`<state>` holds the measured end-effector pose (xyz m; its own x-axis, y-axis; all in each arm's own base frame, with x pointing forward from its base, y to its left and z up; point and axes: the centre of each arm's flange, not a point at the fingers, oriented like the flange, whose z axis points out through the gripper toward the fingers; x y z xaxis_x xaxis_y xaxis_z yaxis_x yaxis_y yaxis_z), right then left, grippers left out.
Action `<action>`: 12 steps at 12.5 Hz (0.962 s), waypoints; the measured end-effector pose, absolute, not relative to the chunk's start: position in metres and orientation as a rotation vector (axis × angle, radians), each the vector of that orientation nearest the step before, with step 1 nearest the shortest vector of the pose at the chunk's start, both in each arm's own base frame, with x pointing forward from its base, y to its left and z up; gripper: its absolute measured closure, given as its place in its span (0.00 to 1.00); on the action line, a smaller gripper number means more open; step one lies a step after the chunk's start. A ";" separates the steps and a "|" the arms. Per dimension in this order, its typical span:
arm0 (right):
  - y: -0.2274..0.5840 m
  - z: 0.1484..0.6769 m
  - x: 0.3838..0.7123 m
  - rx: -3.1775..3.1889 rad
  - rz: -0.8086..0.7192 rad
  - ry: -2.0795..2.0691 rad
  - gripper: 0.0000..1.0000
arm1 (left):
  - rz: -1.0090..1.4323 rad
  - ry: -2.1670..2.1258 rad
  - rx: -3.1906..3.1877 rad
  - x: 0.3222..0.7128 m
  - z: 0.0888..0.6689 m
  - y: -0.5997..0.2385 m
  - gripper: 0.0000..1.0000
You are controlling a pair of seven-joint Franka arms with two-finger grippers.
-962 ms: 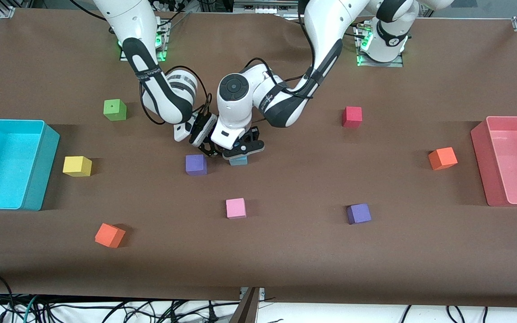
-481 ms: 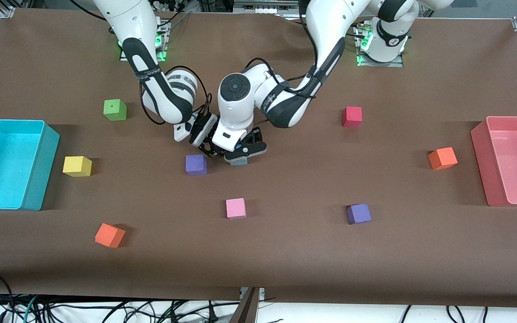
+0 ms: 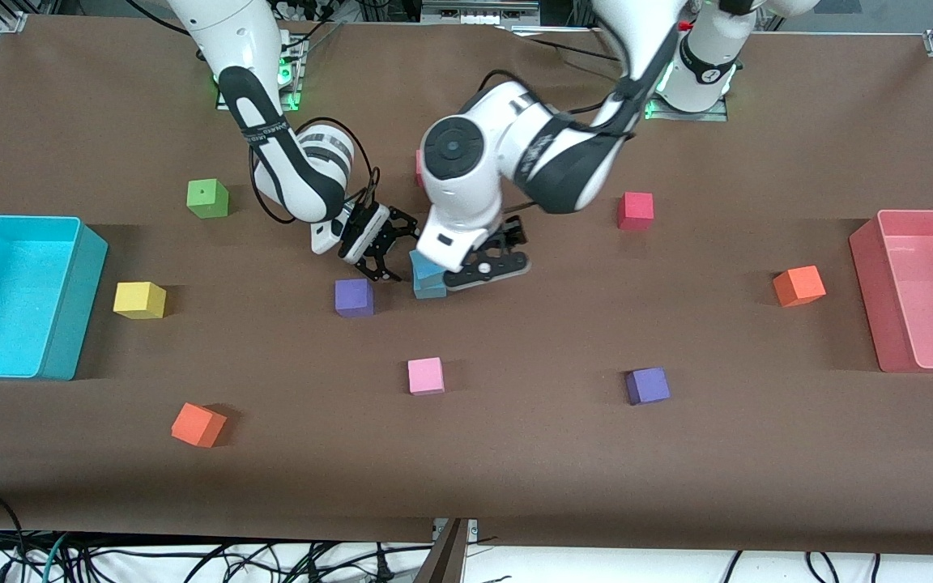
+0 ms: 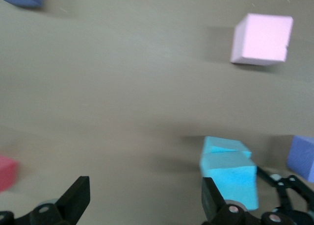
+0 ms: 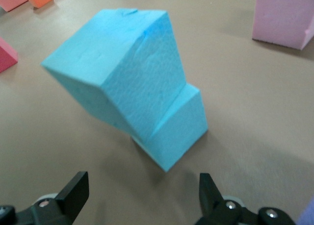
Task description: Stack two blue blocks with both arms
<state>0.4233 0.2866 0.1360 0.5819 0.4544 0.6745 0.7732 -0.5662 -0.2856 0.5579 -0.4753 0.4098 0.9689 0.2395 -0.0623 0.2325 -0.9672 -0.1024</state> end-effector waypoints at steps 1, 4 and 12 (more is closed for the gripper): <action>0.278 0.140 0.417 -2.257 -0.730 -0.973 0.00 | 0.145 -0.334 -3.025 0.567 0.436 -0.448 0.00; 0.249 0.155 0.397 -2.290 -0.719 -0.959 0.00 | 0.226 -0.283 -3.024 0.590 0.491 -0.360 0.00; 0.244 0.208 0.377 -2.375 -0.614 -0.525 0.00 | 0.271 -0.253 -3.116 0.592 0.580 -0.054 0.00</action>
<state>0.3773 0.2442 0.2084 0.8127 0.2127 0.5425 0.5024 -0.7275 -0.4673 0.5921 -0.0545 0.5800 0.9721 0.1602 -0.1711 0.1596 -0.9870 -0.0175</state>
